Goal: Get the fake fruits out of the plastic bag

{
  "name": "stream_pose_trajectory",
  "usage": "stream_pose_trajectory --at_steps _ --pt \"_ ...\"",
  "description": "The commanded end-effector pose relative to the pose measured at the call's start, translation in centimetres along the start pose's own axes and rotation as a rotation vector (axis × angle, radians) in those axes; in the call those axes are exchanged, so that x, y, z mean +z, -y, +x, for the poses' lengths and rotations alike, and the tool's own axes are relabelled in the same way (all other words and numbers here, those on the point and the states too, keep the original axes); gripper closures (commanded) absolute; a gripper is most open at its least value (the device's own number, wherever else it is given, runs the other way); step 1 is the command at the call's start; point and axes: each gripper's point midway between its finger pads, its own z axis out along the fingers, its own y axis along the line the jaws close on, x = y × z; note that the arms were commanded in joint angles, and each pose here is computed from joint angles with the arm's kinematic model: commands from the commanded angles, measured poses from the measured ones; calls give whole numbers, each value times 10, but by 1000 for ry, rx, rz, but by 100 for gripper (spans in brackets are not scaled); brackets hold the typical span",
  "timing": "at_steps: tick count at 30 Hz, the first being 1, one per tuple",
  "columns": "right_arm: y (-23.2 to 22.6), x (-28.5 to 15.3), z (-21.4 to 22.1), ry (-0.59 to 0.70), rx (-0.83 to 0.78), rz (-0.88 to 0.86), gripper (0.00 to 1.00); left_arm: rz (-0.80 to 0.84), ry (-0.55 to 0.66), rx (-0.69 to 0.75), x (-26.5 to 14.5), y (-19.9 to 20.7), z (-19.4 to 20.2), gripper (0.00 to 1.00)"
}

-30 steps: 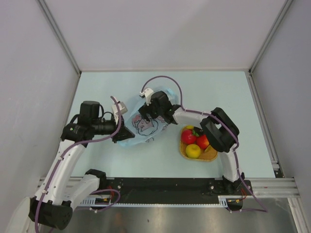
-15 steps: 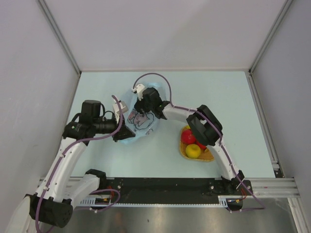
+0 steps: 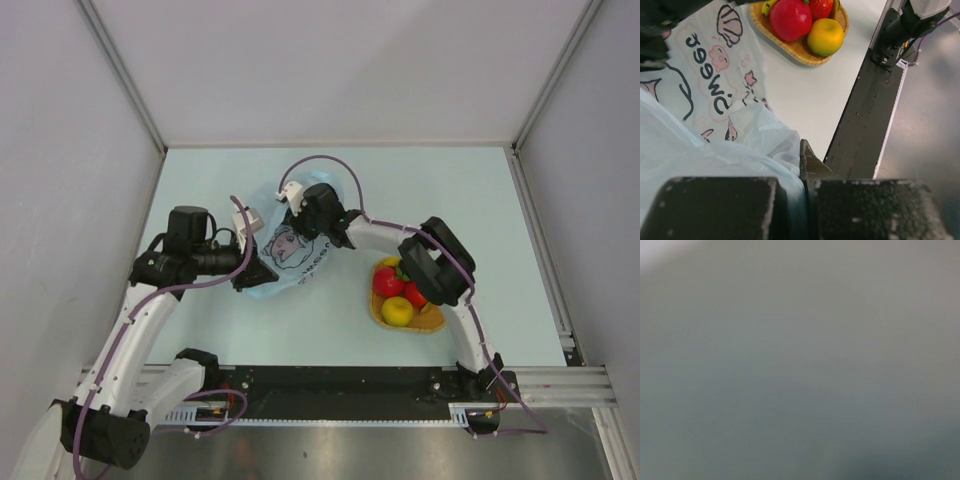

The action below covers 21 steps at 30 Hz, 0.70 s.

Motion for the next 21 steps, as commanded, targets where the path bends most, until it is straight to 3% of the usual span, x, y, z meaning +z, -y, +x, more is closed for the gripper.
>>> stream_pose_trajectory --at_steps 1,6,10,13,15,19,21 --pt "-21 -81 -68 129 0 -110 61 -24 35 45 -3 -3 -12 100" --pt "-60 -148 -83 152 -3 -244 64 -34 59 44 -1 -7 -18 100" --pt "-91 -178 -79 153 -72 -321 63 -38 69 38 2 -11 -21 100" --pt "-93 -172 -71 145 -76 -262 50 -26 75 34 1 -10 -27 100" --pt "-79 -160 -80 180 15 -177 41 -14 86 55 -5 -2 -38 100" --pt "-43 -137 -73 172 186 -57 36 92 127 125 -30 47 -57 100" --pt "-45 -142 -70 151 198 -77 36 56 166 179 -45 61 -67 100"
